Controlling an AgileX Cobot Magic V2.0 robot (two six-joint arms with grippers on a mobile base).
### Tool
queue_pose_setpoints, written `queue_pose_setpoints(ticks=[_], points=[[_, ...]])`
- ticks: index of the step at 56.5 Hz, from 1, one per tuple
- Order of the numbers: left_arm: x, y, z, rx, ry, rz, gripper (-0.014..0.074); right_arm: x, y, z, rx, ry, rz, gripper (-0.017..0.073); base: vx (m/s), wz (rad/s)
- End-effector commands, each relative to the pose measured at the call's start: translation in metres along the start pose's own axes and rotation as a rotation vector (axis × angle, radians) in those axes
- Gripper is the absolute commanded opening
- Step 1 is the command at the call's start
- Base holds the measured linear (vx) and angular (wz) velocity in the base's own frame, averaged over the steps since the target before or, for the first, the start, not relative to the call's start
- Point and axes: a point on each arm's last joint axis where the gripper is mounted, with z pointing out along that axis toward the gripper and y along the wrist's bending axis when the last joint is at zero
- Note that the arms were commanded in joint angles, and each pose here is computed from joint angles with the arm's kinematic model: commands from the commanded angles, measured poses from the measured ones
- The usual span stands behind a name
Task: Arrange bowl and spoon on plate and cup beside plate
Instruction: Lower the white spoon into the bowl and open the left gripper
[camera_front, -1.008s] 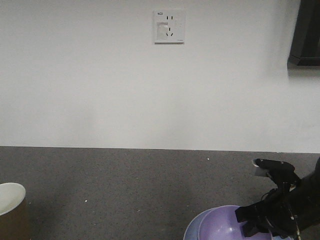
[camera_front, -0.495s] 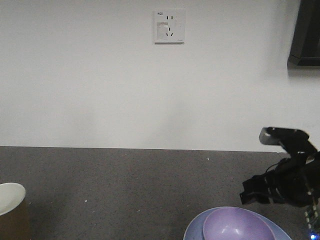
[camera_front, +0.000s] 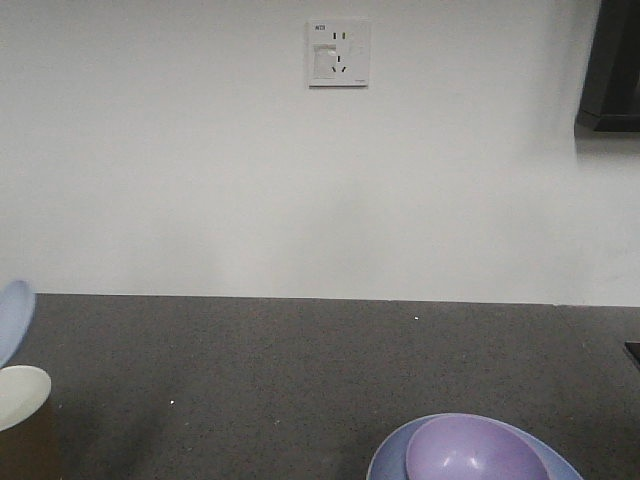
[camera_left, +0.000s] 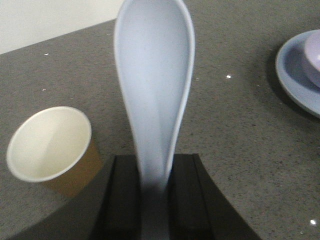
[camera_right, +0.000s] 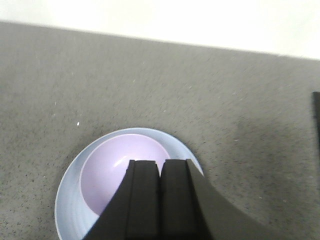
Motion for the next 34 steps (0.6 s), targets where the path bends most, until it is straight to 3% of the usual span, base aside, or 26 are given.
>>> queue_pose_setpoints(ticks=[1,12,18,25,34], points=[[-0.033,-0.004,0.013,0.107,-0.084,0.018,0.0000,0.005,0.001,-0.025,0.022,-0.147,0.007,-0.0014,0.00,0.00],[-0.078,-0.011,0.055,0.345,-0.024,0.024,0.0000,0.037,0.004,-0.046,0.021,-0.171,0.011,-0.0011,0.00,0.00],[-0.099,-0.018,0.079,0.438,0.010,0.025,0.0000,0.047,0.004,-0.045,0.023,-0.136,0.009,-0.0011,0.00,0.00],[-0.115,-0.042,0.105,0.513,0.048,0.093,0.0000,0.051,0.002,-0.043,0.039,-0.099,0.003,-0.0011,0.00,0.00],[-0.124,-0.083,0.135,0.610,0.084,0.123,0.0000,0.051,0.001,-0.043,0.057,-0.103,0.005,-0.0010,0.00,0.00]])
